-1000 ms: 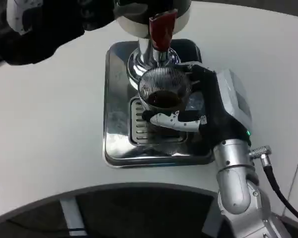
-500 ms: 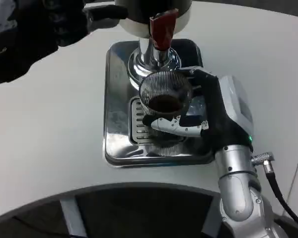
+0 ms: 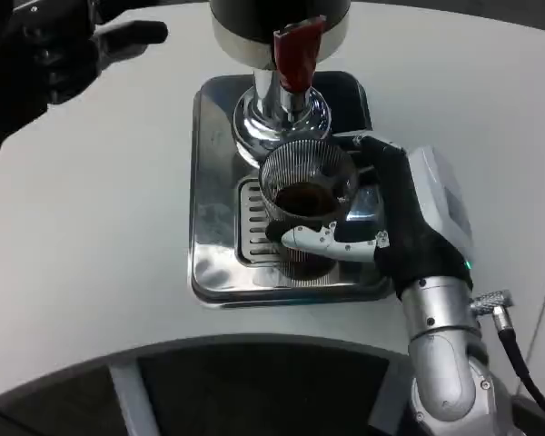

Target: Grasp the cup under the faucet to collect the drink, then remove the cup.

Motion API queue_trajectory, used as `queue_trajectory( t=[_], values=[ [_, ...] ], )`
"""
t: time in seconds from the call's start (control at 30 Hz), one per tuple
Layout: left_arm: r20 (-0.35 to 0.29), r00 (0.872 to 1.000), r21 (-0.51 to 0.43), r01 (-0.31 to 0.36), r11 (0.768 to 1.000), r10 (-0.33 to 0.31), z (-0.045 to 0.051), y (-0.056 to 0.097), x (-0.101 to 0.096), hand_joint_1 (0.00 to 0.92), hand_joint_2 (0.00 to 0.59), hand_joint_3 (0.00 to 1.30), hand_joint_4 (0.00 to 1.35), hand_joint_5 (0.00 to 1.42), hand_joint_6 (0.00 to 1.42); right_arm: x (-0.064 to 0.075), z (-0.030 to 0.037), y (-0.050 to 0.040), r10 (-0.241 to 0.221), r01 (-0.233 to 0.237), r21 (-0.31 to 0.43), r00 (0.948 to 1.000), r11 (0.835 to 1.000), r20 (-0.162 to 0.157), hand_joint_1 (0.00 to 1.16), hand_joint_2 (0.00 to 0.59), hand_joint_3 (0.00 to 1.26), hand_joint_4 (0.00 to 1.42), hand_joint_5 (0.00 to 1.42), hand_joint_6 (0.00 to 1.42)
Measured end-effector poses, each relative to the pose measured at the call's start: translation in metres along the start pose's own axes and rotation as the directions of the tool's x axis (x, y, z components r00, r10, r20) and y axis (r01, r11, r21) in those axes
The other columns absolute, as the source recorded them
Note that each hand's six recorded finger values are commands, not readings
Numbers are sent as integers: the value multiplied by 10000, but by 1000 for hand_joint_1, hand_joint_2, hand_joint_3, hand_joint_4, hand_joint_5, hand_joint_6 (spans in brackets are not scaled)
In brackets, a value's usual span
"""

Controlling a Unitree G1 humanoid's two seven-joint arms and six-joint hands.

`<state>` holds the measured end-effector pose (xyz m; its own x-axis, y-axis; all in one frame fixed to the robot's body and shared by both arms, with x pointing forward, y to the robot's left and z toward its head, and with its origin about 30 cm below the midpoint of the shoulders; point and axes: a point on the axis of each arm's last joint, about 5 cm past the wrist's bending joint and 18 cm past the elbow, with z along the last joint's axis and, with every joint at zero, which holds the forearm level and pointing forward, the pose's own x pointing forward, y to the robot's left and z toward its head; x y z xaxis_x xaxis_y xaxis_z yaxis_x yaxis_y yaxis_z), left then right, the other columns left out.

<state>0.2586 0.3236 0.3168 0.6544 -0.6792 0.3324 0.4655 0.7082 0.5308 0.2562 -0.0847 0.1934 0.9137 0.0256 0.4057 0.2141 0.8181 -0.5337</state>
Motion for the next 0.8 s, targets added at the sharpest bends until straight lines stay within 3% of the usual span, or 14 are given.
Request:
queue_trajectory(
  t=[0.4,0.7,0.8],
  values=[
    [-1631,9853,1602,-248,9868,512,-85,-251,-307,0,72,42,0,0,0,-110,21,-59,1,-1,-17,10000,10000,-50,1162,82,931,1017,1122,1406],
    [-2459,9675,2398,17,9708,590,-186,-452,-449,0,59,1,0,0,0,-151,88,-120,-130,129,69,9998,9999,153,1162,82,931,1017,1122,1406],
    [-2434,9688,2609,186,9652,472,-212,-519,-447,0,56,0,0,0,0,-167,86,-124,-39,38,82,9999,10000,113,1162,82,931,1017,1122,1406]
  ],
)
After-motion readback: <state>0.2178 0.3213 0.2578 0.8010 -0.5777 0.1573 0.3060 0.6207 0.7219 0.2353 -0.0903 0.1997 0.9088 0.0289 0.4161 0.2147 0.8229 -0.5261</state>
